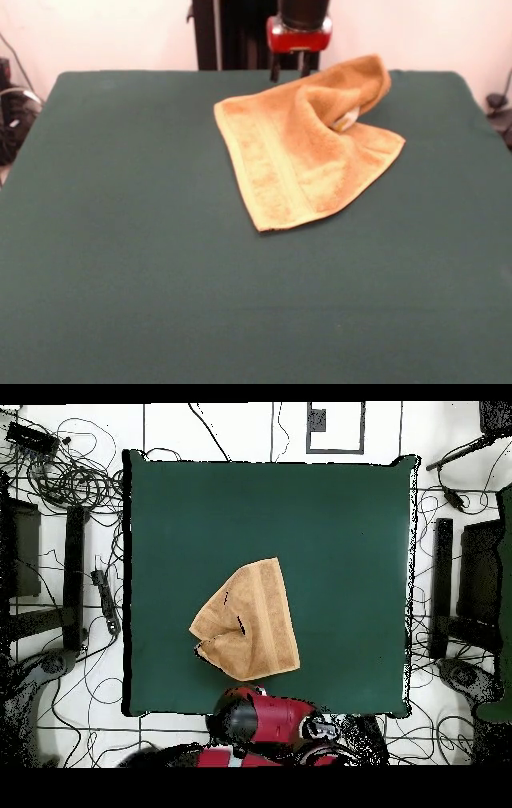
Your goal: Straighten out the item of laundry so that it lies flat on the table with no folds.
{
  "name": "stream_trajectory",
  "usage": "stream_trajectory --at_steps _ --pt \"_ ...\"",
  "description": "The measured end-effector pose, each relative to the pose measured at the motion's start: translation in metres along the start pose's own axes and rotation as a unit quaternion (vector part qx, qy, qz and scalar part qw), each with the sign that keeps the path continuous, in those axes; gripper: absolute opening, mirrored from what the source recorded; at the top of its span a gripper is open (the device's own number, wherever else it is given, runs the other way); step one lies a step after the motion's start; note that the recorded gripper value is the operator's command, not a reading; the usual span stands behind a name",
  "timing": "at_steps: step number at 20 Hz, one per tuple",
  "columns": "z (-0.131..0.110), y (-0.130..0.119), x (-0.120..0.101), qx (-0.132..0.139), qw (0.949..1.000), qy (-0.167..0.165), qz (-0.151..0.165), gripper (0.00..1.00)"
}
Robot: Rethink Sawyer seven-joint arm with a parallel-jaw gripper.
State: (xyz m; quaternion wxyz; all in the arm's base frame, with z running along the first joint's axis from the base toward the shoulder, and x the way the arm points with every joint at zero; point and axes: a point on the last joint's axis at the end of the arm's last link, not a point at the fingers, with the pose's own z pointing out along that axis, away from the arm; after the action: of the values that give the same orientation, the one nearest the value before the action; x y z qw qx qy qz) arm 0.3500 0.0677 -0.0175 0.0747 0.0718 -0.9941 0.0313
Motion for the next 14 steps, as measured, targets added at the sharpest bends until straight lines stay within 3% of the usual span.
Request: stream_trajectory --at_steps 5,10,14 --pt "-0.041 -0.007 -0.023 0.011 0.9996 -0.027 0.004 1.0" --pt "-0.083 -0.012 -0.036 0.014 0.9995 -0.021 0.018 1.0" --pt "-0.095 -0.014 -0.039 0.014 0.9995 -0.019 0.02 1.0"
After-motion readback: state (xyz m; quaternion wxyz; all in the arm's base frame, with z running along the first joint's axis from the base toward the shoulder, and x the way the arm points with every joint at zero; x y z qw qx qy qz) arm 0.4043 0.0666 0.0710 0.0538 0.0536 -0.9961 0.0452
